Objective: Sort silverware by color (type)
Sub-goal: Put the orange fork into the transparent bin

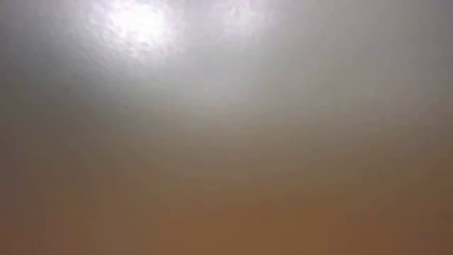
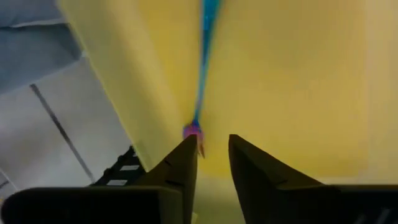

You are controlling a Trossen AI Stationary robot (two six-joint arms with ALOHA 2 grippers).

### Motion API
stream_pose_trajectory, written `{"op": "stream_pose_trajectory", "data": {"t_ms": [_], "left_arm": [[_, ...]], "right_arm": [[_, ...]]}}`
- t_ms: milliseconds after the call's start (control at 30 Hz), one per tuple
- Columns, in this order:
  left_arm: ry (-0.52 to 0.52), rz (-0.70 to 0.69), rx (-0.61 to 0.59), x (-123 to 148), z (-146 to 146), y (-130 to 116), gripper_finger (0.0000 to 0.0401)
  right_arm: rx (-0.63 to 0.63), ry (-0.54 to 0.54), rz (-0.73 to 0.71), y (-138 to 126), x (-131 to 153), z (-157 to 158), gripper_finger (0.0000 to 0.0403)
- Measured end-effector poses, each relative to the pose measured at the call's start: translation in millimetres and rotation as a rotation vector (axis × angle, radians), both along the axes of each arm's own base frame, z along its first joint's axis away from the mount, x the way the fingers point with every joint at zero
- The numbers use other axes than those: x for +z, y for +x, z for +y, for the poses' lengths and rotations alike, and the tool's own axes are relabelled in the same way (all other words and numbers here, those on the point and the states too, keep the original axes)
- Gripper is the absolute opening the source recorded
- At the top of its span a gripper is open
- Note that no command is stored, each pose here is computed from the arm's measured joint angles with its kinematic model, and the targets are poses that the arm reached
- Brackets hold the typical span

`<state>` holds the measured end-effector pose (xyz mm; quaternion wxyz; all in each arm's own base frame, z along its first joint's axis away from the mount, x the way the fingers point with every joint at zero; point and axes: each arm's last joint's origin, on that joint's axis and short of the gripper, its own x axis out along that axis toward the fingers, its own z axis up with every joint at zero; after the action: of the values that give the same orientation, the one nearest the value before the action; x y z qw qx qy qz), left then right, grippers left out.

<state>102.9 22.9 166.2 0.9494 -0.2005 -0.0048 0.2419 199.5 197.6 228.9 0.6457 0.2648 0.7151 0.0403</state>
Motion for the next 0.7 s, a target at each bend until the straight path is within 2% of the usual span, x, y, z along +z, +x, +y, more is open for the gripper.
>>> {"op": "stream_pose_trajectory", "data": {"t_ms": [133,233,400,500,700], "left_arm": [[0.000,0.001,0.000,-0.1,0.0,0.0,0.0096],[0.000,0.001,0.000,-0.1,0.0,0.0,0.0096],[0.000,0.003,-0.001,-0.2,0.0,0.2,0.0096],[0.000,0.002,0.000,-0.2,0.0,0.1,0.0096],[0.000,0.003,0.000,-0.3,0.0,0.2,0.0096]], "right_arm": [[-0.067,-0.005,0.031,5.5,8.3,-9.1,0.0100],[-0.116,-0.038,0.051,12.0,19.4,-27.4,0.0102],[-0.188,-0.217,0.061,22.4,29.2,-73.1,0.0102],[-0.236,-0.301,0.092,27.1,26.8,-101.5,0.0102],[-0.226,-0.315,0.122,34.9,8.5,-148.2,0.0102]]}}
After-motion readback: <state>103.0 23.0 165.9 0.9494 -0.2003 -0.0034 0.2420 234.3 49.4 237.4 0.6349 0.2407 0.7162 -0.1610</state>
